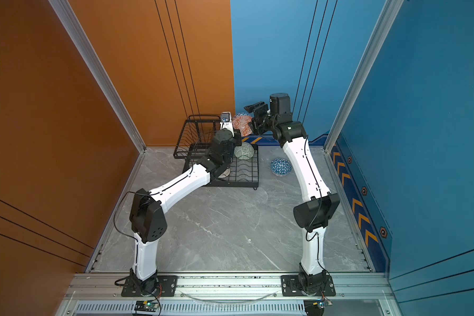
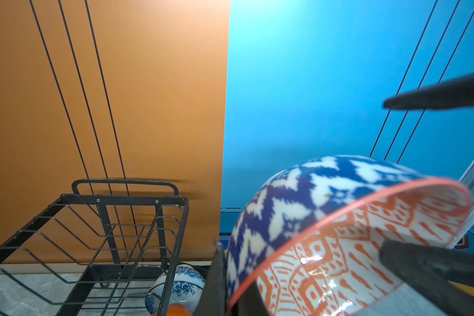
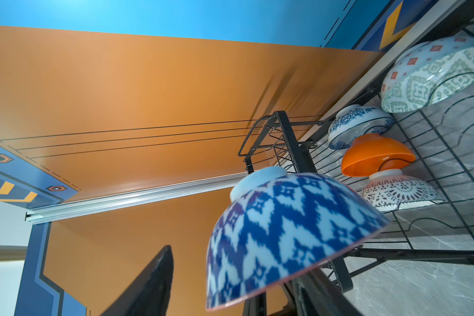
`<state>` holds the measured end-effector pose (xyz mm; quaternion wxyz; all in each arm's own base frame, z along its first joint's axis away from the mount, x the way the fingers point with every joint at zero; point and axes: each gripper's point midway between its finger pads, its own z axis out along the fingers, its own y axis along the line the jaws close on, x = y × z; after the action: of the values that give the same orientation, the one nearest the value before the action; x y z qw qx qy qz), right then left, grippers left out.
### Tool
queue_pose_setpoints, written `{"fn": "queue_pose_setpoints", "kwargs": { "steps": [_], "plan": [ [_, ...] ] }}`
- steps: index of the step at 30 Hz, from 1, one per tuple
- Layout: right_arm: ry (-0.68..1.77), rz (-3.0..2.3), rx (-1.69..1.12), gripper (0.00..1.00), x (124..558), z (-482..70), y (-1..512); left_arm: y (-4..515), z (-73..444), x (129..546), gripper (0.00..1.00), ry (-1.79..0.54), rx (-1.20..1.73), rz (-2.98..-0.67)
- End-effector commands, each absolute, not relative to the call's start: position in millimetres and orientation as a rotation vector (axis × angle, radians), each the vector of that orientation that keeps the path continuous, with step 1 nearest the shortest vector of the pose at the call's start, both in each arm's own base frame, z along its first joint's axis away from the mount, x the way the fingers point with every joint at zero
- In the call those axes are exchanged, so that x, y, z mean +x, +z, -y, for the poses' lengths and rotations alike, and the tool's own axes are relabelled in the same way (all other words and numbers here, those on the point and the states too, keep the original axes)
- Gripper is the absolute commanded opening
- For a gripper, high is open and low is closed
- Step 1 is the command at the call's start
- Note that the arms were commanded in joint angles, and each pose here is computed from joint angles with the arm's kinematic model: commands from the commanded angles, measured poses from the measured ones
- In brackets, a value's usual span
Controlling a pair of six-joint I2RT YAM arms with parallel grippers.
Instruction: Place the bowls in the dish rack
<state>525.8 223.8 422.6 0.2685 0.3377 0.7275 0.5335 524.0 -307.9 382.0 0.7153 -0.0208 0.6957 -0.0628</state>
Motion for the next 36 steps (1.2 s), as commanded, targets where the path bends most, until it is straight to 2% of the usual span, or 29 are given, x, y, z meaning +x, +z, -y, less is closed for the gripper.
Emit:
{"fn": "queue_pose_setpoints", "kwargs": {
  "steps": [1, 6, 12, 20, 23, 26, 29, 33, 34, 36],
  "plan": [
    [1.492, -1.892, 0.895, 0.61, 523, -225, 445, 420, 310, 517, 0.0, -0.203, -0.098, -1.443],
    [1.515, -1.863, 0.908, 0.5, 531, -226, 445, 417, 315, 511, 0.0, -0.212, -0.094, -1.448],
    [1.523, -1.871, 0.911, 0.25, 536, -228, 439, 414, 319, 508, 0.0, -0.204, -0.081, -1.456],
    [1.532, -1.854, 0.893, 0.01, 540, -226, 442, 414, 326, 505, 0.0, -0.205, -0.068, -1.455],
    [1.535, -1.84, 0.872, 0.0, 540, -225, 447, 416, 329, 503, 0.01, -0.189, -0.059, -1.451],
    [1.533, -1.826, 0.856, 0.0, 541, -223, 450, 416, 330, 503, 0.06, -0.191, -0.056, -1.451],
    [1.535, -1.82, 0.85, 0.0, 543, -221, 451, 416, 332, 503, 0.15, -0.193, -0.052, -1.451],
    [1.53, -1.815, 0.834, 0.0, 545, -220, 452, 417, 332, 503, 0.23, -0.192, -0.055, -1.449],
    [1.531, -1.813, 0.832, 0.0, 545, -220, 452, 417, 332, 503, 0.23, -0.192, -0.055, -1.448],
    [1.537, -1.804, 0.823, 0.0, 546, -221, 454, 419, 333, 503, 0.05, -0.191, -0.052, -1.446]
  ]
}}
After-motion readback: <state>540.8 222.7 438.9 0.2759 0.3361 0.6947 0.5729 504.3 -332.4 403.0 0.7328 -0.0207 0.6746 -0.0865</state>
